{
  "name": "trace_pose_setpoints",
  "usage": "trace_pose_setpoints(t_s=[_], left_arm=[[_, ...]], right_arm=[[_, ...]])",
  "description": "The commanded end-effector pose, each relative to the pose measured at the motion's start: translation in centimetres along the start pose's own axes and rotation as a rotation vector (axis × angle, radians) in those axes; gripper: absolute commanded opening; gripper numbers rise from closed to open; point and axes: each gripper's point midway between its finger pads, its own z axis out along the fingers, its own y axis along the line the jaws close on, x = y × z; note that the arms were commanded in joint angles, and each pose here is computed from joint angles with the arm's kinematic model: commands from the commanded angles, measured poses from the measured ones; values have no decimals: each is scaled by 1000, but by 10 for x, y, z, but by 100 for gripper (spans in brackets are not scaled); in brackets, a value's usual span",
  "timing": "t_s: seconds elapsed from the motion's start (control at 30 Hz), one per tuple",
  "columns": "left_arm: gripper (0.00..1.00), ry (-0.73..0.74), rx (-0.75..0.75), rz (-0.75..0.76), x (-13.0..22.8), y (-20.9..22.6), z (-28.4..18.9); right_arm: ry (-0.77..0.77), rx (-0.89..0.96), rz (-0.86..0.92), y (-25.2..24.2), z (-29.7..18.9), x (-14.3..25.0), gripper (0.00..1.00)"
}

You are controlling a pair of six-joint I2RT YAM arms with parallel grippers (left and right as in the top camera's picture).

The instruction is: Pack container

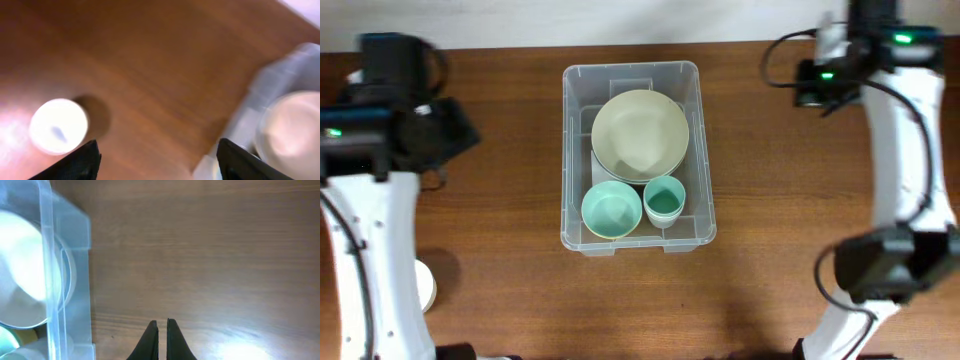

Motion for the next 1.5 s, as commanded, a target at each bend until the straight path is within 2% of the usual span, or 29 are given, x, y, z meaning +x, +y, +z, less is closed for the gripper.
trace_pose_setpoints(t_s=[0.0, 0.13, 0.33, 0.47, 0.6, 0.87, 0.97, 1.03, 1.2, 1.33, 1.37, 1.47], left_arm=[[79, 75, -62, -77, 0, 32, 18], [84, 102, -105, -129, 1, 55, 20], [84, 109, -137, -185, -1, 76, 21], [84, 109, -140, -190, -1, 78, 21], [84, 107, -143, -190, -2, 78, 21], [84, 107, -144, -189, -1, 79, 21], [84, 108, -144, -189, -1, 79, 21], [84, 110, -145, -189, -1, 79, 21], [85, 112, -237, -225, 5, 95, 17], [87, 140, -297, -302, 16, 104, 16], [92, 151, -305, -310, 19, 104, 18], [96, 213, -348, -345, 36, 109, 36]], right_arm=[[112, -94, -100, 37, 50, 12, 4], [203, -223, -162, 74, 84, 28, 4], [299, -261, -239, 107, 120, 49, 4], [324, -271, -271, 121, 127, 57, 4], [338, -378, -341, 144, 120, 66, 4], [335, -382, -337, 142, 120, 65, 5], [326, -374, -325, 135, 121, 62, 8], [320, -328, -302, 120, 123, 57, 18], [279, -12, -45, 37, 115, 32, 29], [218, 20, 32, -1, 87, 17, 38], [208, 24, 48, -9, 81, 15, 43], [195, 35, 96, -30, 68, 15, 50]])
